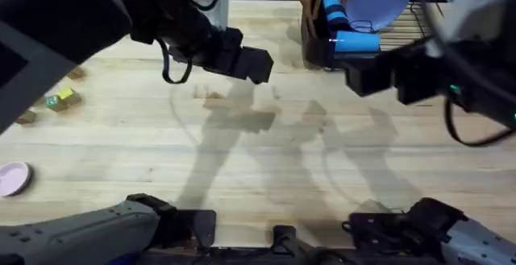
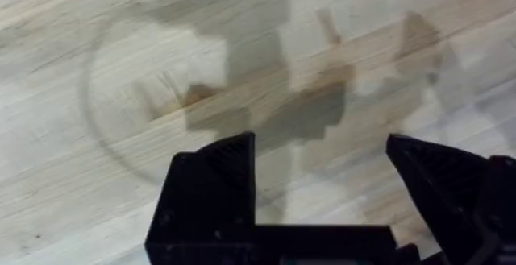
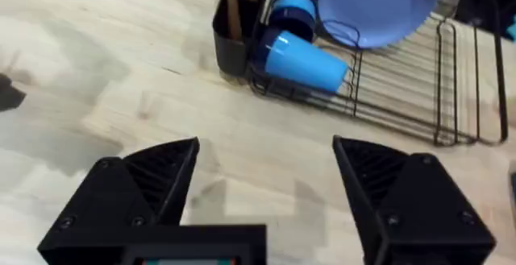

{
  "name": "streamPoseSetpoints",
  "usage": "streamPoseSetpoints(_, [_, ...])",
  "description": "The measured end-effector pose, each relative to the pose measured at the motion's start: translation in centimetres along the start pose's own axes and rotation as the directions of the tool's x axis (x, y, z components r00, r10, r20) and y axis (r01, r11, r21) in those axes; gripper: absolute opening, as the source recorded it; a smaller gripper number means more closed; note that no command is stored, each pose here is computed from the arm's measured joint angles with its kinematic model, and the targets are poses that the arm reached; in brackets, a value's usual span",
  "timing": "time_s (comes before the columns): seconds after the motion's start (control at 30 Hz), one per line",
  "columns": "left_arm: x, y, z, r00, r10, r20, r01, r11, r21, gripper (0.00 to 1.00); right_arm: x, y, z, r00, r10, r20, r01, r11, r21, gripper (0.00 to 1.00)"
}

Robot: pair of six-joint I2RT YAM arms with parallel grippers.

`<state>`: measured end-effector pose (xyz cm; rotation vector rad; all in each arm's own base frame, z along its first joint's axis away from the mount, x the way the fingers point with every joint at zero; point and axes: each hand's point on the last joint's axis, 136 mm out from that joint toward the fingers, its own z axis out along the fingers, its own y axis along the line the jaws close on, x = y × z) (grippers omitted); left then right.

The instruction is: Pick up the spoon on the table one by one and put them onto the rack

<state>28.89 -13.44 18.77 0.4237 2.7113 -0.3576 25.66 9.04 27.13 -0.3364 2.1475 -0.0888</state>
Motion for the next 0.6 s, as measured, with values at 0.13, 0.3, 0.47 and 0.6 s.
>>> streamPoseSetpoints(0.13, [-0.1,0.3,-0.5,1.0,0.003,0.016,-0.003,1.0,-0.024,0.994,1.2,-1.0,-1.5,0.999,0.034,-0.015,-0.034,0.999,0.008,0.997])
streamPoseSetpoints(0.3, [-0.4,0.4,-4.0,0.991,0.022,0.129,-0.015,0.998,-0.06,0.992,2.8,-1.8,-2.0,0.995,0.079,-0.063,-0.077,0.997,0.03,0.996])
streamPoseSetpoints(0.47, [0.6,0.4,-9.1,0.962,0.045,0.27,-0.019,0.995,-0.098,0.993,3.4,-2.3,-1.9,0.981,0.174,-0.085,-0.17,0.984,0.058,0.996])
streamPoseSetpoints(0.6, [2.4,0.4,-15.0,0.892,0.072,0.447,-0.012,0.991,-0.136,0.993,2.9,-2.3,-1.9,0.966,0.251,-0.06,-0.247,0.967,0.058,0.997])
